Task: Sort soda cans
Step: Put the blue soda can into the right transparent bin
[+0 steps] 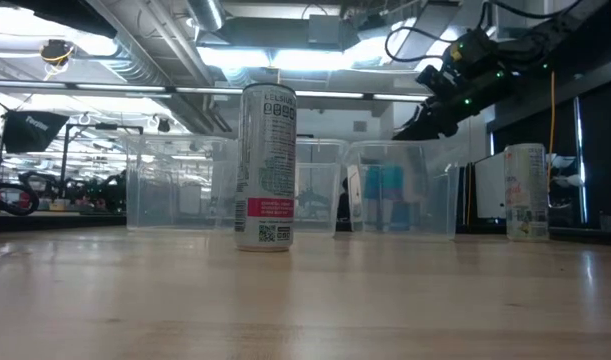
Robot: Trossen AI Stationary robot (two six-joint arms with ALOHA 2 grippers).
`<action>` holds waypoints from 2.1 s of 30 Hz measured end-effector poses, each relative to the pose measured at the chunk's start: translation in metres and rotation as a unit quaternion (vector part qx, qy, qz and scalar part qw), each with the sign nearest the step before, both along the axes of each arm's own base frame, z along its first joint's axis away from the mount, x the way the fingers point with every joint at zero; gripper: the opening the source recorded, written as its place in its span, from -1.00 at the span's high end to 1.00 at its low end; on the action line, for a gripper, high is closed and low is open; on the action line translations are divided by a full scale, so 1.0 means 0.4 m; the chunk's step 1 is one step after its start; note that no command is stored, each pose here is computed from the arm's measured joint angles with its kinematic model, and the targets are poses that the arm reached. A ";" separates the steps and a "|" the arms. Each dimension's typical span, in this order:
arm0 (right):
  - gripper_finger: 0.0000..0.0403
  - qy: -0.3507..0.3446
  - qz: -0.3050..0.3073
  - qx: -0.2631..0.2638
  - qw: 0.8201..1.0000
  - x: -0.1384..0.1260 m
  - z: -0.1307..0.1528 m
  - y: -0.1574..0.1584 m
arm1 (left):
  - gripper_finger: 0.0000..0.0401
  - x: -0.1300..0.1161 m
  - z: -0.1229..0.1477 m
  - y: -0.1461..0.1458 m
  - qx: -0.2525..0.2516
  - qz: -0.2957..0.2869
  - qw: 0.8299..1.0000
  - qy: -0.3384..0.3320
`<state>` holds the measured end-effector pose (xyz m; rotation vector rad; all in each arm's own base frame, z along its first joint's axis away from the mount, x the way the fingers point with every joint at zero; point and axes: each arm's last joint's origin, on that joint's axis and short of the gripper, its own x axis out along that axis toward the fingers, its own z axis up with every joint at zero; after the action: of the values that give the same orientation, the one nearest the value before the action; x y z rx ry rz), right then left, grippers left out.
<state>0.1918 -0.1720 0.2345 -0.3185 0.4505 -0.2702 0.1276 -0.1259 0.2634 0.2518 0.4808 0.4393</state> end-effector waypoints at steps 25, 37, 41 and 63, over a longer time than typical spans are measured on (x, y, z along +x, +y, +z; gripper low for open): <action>-0.20 -0.036 0.007 -0.016 0.999 0.019 0.020 0.010 | -0.63 0.000 0.001 0.000 0.004 0.001 1.000 -0.004; -0.20 -0.081 0.013 -0.013 0.997 0.047 0.032 0.021 | -0.63 0.001 0.002 0.001 0.019 0.001 1.000 -0.009; -0.20 -0.094 0.018 0.000 0.995 0.073 0.003 0.000 | -0.63 0.001 0.003 0.001 0.024 0.001 1.000 -0.010; -0.20 -0.044 0.016 0.038 0.998 0.105 -0.135 -0.069 | -0.63 0.001 0.004 0.002 0.038 -0.001 0.999 -0.012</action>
<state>0.2337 -0.1996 0.1806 -0.2390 0.3666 -0.2340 0.1279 -0.1251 0.2651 0.3190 0.4406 0.4593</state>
